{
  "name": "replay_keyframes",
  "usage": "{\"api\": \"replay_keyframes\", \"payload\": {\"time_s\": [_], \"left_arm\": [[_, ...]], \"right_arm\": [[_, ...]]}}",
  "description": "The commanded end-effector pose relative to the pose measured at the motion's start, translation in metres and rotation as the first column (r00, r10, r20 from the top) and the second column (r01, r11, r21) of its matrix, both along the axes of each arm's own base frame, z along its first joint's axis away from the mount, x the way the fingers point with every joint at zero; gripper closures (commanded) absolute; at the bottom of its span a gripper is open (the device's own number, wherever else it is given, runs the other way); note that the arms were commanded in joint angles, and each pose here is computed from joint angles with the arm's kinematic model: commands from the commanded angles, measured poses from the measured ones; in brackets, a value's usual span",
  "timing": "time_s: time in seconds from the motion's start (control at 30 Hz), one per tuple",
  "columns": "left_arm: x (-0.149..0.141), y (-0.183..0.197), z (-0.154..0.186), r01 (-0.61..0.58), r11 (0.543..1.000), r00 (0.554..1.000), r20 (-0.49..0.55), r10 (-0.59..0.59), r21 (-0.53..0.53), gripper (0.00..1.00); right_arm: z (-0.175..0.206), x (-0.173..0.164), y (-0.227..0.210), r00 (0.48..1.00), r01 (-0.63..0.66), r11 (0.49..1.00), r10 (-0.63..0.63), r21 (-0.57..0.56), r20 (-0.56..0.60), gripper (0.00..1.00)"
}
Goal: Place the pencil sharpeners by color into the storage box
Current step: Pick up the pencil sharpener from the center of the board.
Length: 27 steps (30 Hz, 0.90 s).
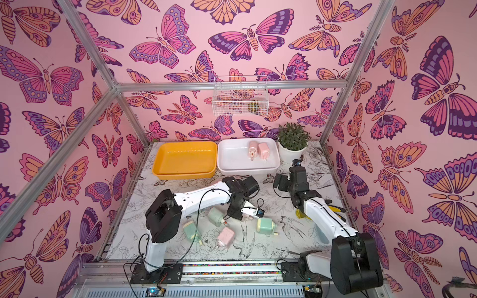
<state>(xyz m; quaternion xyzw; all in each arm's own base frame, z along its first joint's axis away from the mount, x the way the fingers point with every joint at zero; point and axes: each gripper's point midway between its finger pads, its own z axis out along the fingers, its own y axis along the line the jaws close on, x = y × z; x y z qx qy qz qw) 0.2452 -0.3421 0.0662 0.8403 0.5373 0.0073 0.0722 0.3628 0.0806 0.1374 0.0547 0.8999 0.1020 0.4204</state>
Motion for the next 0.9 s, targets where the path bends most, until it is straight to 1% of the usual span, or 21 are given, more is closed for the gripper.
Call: {"api": "replay_keyframes", "payload": {"time_s": [0.0, 0.07, 0.1, 0.17, 0.23, 0.33, 0.43, 0.57, 0.6, 0.67, 0.7, 0.8, 0.87], "left_arm": [[0.016, 0.014, 0.008, 0.175, 0.984, 0.983, 0.057, -0.177, 0.027, 1.0], [0.027, 0.016, 0.008, 0.251, 0.968, 0.962, 0.103, -0.251, 0.013, 1.0], [0.026, 0.018, 0.01, 0.305, 0.952, 0.947, 0.101, -0.304, 0.008, 1.0], [0.015, 0.02, 0.012, 0.435, 0.9, 0.897, 0.09, -0.433, -0.01, 1.0], [0.004, 0.021, 0.014, 0.524, 0.851, 0.849, 0.085, -0.521, -0.026, 1.0], [-0.006, 0.031, 0.005, 0.624, 0.781, 0.779, 0.065, -0.624, 0.01, 1.0], [-0.016, 0.04, -0.001, 0.7, 0.714, 0.713, 0.038, -0.7, 0.024, 1.0], [-0.007, 0.045, -0.005, 0.747, 0.66, 0.66, 0.033, -0.751, 0.075, 1.0], [-0.004, 0.044, -0.005, 0.759, 0.646, 0.645, 0.039, -0.763, 0.078, 0.98], [0.001, 0.04, -0.006, 0.766, 0.638, 0.635, 0.054, -0.77, 0.084, 0.83], [0.003, 0.038, -0.007, 0.771, 0.631, 0.628, 0.06, -0.776, 0.088, 0.77], [0.008, 0.034, -0.012, 0.788, 0.609, 0.605, 0.068, -0.793, 0.093, 0.68], [0.014, 0.027, -0.013, 0.795, 0.599, 0.592, 0.1, -0.8, 0.092, 0.65]], "right_arm": [[-0.001, 0.001, 0.003, 1.0, -0.016, 1.0, 0.016, 0.001, -0.017, 0.01], [0.0, 0.002, 0.004, 1.0, -0.02, 1.0, 0.02, 0.005, -0.021, 0.01], [0.0, 0.003, 0.005, 1.0, -0.022, 1.0, 0.022, 0.008, -0.022, 0.01], [0.0, 0.005, 0.007, 0.999, -0.03, 0.999, 0.031, 0.017, -0.027, 0.01], [-0.002, 0.006, 0.01, 0.999, -0.037, 0.999, 0.038, 0.022, -0.037, 0.01], [-0.005, 0.006, 0.011, 0.998, -0.038, 0.999, 0.039, 0.024, -0.054, 0.01], [-0.008, 0.006, 0.011, 0.997, -0.039, 0.999, 0.041, 0.027, -0.064, 0.02], [-0.012, 0.005, 0.011, 0.996, -0.036, 0.999, 0.038, 0.031, -0.077, 0.02], [-0.012, 0.005, 0.011, 0.996, -0.036, 0.999, 0.038, 0.034, -0.076, 0.02], [-0.013, 0.006, 0.012, 0.996, -0.037, 0.999, 0.04, 0.038, -0.081, 0.02], [-0.014, 0.006, 0.013, 0.996, -0.04, 0.998, 0.043, 0.04, -0.083, 0.02], [-0.015, 0.007, 0.015, 0.994, -0.047, 0.998, 0.051, 0.042, -0.091, 0.02], [-0.015, 0.008, 0.015, 0.994, -0.049, 0.998, 0.053, 0.04, -0.093, 0.02]]}}
